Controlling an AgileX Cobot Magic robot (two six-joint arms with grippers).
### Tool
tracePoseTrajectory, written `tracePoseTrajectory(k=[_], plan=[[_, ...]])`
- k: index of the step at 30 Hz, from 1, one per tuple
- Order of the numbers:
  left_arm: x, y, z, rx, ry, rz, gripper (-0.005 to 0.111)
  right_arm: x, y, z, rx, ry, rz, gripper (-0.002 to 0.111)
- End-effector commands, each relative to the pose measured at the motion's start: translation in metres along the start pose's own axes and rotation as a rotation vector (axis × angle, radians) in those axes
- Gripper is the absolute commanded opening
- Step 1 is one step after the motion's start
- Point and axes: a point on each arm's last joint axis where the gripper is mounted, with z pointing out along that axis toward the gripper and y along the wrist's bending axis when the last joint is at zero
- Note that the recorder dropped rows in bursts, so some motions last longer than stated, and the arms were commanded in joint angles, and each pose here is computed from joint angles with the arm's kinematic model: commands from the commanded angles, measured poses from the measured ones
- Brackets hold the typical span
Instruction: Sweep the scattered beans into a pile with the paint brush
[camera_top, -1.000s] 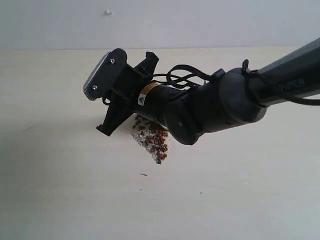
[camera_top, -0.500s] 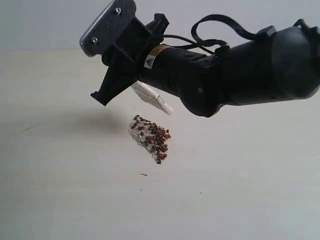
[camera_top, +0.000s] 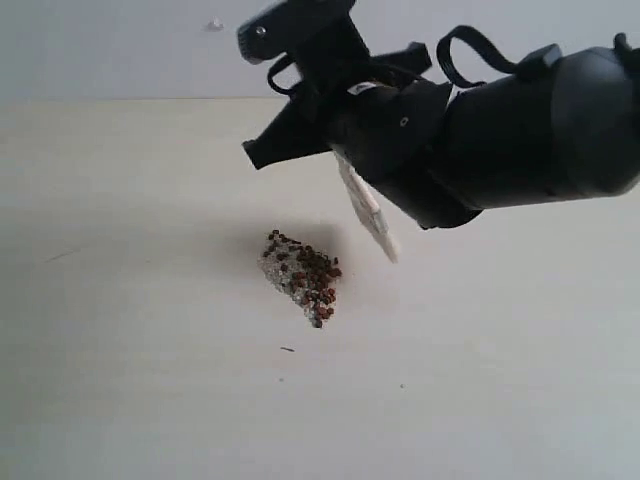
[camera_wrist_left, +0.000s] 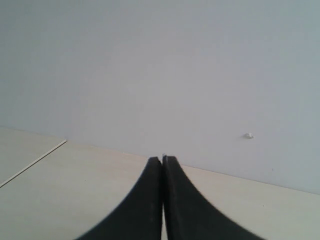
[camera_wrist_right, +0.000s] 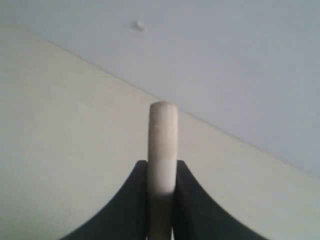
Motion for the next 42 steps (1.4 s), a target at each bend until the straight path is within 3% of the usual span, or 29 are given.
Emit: tracePoseTrajectory(k=[1, 14, 21, 26, 31, 33, 42], plan=[[0.001, 0.0, 0.0, 0.005, -0.003, 0.0, 0.0, 0.026, 0.004, 0.009, 0.066, 0.137, 0.101, 0.0], [0.001, 0.0, 0.0, 0.005, -0.003, 0.0, 0.0, 0.031, 0.014, 0.006, 0.086, 0.154, 0.41, 0.0], [0.001, 0.0, 0.0, 0.005, -0.003, 0.0, 0.0, 0.023, 0.0, 0.001, 0.2, 0.107, 0.427, 0.0], [0.001, 0.0, 0.0, 0.005, -0.003, 0.0, 0.0, -0.01, -0.03, -0.028, 0.317, 0.032, 0.323, 0.0], [0.001, 0.0, 0.0, 0.005, -0.003, 0.0, 0.0, -0.029, -0.041, -0.05, 0.24, 0.074, 0.116, 0.0], [0.001, 0.0, 0.0, 0.005, -0.003, 0.0, 0.0, -0.029, -0.049, -0.054, 0.19, 0.142, 0.108, 0.0], [0.001, 0.0, 0.0, 0.005, -0.003, 0.0, 0.0, -0.024, -0.085, -0.053, 0.154, 0.141, 0.091, 0.0]])
